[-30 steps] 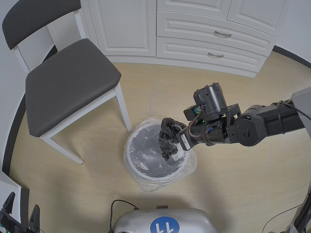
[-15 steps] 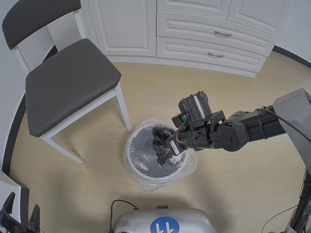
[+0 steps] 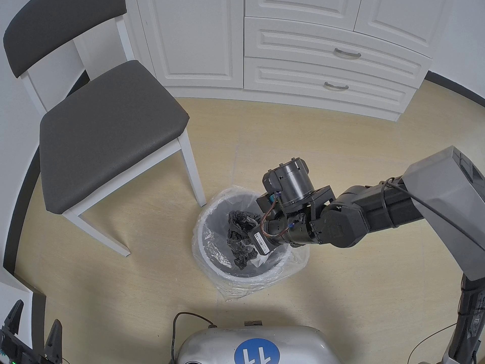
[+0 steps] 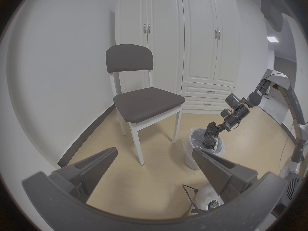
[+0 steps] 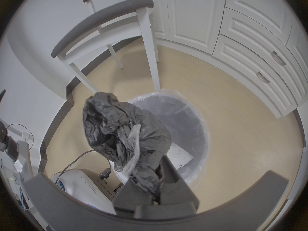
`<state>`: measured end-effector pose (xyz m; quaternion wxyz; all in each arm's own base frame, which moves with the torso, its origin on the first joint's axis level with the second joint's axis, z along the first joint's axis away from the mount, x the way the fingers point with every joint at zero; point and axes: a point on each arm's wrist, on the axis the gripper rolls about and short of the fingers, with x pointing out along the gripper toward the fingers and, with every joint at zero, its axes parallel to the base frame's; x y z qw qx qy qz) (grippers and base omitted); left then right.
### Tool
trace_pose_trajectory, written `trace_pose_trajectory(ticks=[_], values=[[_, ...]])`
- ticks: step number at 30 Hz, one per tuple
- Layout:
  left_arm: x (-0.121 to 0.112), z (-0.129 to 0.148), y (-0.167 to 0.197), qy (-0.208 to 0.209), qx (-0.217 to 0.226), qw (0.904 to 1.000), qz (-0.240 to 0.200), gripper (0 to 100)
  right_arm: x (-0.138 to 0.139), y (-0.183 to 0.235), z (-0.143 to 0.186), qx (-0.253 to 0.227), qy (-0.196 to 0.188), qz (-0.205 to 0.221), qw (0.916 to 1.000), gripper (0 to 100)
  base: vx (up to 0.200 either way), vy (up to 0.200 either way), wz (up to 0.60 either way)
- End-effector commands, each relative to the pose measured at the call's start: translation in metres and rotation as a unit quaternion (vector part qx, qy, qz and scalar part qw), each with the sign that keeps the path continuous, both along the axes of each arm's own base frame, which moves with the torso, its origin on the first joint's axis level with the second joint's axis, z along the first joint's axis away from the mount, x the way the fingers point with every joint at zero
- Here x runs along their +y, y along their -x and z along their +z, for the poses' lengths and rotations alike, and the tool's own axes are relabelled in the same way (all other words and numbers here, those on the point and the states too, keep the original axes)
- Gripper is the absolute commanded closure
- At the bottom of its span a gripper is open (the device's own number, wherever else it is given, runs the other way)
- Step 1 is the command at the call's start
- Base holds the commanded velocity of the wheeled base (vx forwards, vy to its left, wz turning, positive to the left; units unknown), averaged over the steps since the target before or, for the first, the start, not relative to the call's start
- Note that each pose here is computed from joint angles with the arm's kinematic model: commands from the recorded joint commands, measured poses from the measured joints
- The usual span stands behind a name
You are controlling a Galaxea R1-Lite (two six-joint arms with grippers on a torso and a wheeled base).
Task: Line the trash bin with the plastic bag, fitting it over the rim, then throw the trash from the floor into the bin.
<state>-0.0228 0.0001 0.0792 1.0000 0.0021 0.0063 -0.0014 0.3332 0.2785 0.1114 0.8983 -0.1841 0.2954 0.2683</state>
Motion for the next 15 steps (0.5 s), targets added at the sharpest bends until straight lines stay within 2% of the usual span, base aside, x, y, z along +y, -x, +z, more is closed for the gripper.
trace_pose_trajectory(ticks=[1, 8, 15], values=[[0.0, -0.003, 0.0, 0.0, -0.002, 1.0, 0.0, 0, -0.003, -0.002, -0.005, 0.006, 0.006, -0.003, 1.0, 100, 0.0, 0.0, 0.0], [0.0, -0.003, 0.0, 0.0, -0.002, 1.0, 0.0, 0, -0.013, 0.007, 0.022, -0.017, 0.0, -0.001, 0.9999, 100, 0.0, 0.0, 0.0], [0.0, -0.003, 0.0, 0.0, -0.002, 1.0, 0.0, 0, 0.0, 0.004, 0.026, -0.032, -0.011, 0.002, 0.9994, 100, 0.0, 0.0, 0.0]])
